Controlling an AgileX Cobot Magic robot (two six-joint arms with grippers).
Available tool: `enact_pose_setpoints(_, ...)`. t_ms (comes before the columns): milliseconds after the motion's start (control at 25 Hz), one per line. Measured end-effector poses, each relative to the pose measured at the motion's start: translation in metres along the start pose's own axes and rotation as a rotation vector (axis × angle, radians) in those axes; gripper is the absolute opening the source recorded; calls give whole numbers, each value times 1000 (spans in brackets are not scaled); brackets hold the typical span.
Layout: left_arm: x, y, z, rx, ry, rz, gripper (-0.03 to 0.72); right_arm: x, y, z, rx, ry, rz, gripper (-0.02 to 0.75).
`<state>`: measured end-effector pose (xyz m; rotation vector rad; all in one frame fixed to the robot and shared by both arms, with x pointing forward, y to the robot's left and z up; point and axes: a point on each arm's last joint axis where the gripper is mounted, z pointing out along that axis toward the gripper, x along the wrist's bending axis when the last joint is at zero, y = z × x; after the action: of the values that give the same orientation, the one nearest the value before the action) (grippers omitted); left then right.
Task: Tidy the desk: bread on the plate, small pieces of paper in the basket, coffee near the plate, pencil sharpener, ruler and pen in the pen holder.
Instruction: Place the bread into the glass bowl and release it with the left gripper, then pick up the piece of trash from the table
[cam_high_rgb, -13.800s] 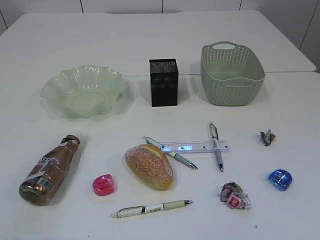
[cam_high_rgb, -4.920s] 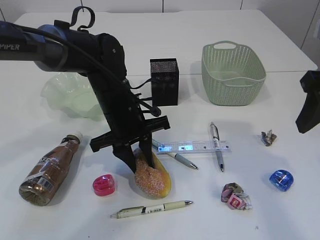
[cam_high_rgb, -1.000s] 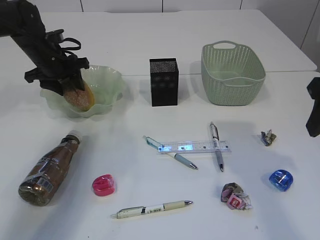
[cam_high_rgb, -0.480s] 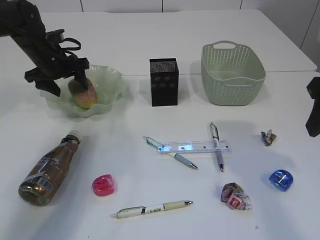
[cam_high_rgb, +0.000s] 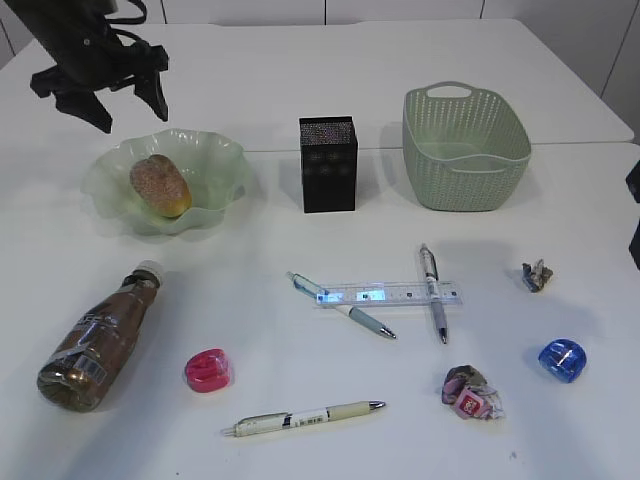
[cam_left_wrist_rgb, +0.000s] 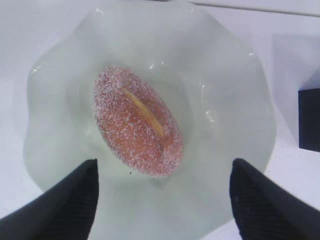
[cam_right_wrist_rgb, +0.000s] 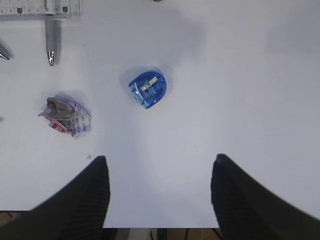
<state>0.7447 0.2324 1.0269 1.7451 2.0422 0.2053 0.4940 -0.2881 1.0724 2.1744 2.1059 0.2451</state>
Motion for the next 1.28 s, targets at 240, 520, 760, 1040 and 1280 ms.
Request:
enact_pose_setpoints(240, -7, 8, -35, -27, -9, 36, 555, 0, 1, 0, -12, -5, -2, 501)
enact_pose_setpoints(520, -14, 9, -84, -104, -38, 126, 540, -1, 2, 0, -17, -7, -3, 501)
enact_pose_setpoints(760, -19, -1, -148, -191, -52, 192, 529, 0, 6, 4, -36, -6, -3, 501)
enact_pose_setpoints(1040, -12, -37, -190, -171, -23, 201, 528, 0, 26, 35, -26, -8, 0, 501)
enact_pose_setpoints(1280, -4, -69, -218, -157, -9, 204, 527, 1, 53, 54, -31, -8, 14, 501)
